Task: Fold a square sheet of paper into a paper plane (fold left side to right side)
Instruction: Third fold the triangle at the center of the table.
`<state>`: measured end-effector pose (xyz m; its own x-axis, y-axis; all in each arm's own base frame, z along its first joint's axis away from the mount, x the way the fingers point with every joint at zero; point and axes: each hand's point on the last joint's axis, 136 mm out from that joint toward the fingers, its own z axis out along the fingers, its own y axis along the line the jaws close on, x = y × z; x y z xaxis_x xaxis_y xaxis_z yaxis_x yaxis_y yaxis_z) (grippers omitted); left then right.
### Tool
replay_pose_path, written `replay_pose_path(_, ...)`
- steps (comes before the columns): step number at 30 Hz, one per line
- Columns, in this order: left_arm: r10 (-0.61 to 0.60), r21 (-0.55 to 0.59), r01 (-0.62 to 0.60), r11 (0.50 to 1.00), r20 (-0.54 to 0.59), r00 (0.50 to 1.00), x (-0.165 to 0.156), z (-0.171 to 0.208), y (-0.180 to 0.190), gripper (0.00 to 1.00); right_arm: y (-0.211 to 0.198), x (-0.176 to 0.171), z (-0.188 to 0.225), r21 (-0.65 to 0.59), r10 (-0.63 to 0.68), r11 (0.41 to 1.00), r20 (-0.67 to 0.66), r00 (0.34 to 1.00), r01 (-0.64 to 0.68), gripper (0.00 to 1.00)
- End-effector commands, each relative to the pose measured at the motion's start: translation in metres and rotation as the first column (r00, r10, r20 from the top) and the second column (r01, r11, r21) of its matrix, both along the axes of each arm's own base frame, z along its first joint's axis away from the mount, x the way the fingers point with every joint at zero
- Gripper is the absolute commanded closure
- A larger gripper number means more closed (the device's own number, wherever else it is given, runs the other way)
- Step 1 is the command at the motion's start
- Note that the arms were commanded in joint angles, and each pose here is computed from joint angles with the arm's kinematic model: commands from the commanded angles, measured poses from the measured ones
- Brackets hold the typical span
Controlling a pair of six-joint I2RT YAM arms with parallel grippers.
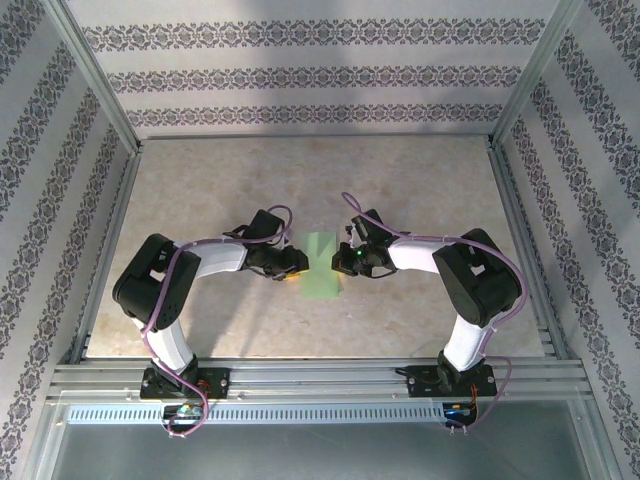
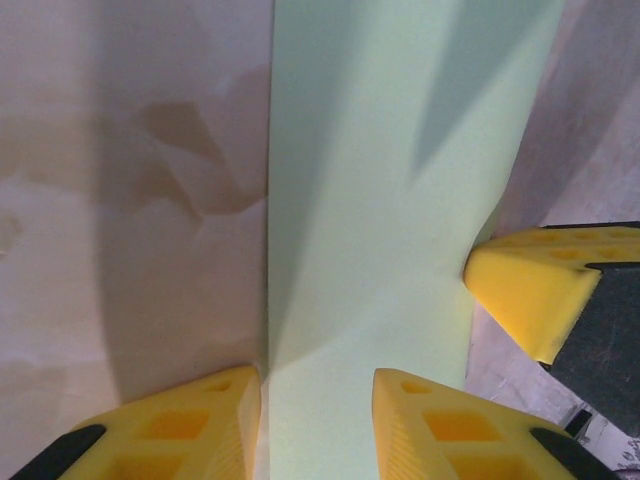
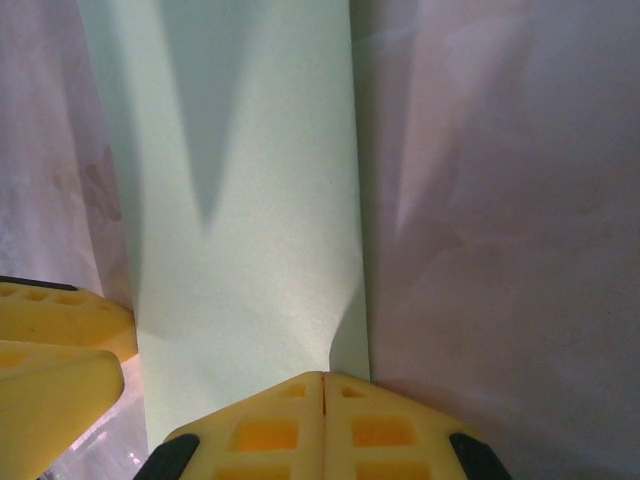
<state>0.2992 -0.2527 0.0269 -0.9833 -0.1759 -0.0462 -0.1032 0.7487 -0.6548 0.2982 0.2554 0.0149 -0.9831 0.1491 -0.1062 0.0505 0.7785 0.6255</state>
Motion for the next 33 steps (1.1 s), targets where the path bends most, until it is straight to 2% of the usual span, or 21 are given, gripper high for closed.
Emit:
replay_pose_path(1,-0.044,0.023,0.045,0.999,-0.034,0.998,-0.014,-0.004,-0.004,0.64,-0.016,-0.011,-0.027,-0.085,-0.008,0.996,-0.061,0.998,0.003,1.0)
replay_pose_path(12,0.028,-0.078,-0.028,0.997,0.002,1.0,-0.002,0.008,-0.015,0.64,-0.015,-0.012,-0.028,-0.077,-0.006,0.997,-0.062,0.998,0.001,1.0)
replay_pose_path(19,0.033,-0.052,-0.033,0.998,0.011,0.999,0.0,0.009,-0.012,0.65,-0.015,-0.011,-0.026,-0.077,-0.006,0.997,-0.058,0.998,0.002,1.0)
replay_pose_path(28,0.044,-0.023,-0.043,0.999,0.018,0.999,-0.004,0.012,-0.005,0.84,-0.014,-0.009,-0.023,-0.07,-0.003,0.998,-0.049,0.999,0.0,1.0)
replay_pose_path(33,0.061,-0.031,-0.06,0.998,0.017,0.998,-0.005,0.016,-0.004,0.93,-0.012,0.0,-0.007,-0.053,0.011,0.999,0.013,1.0,-0.011,1.0)
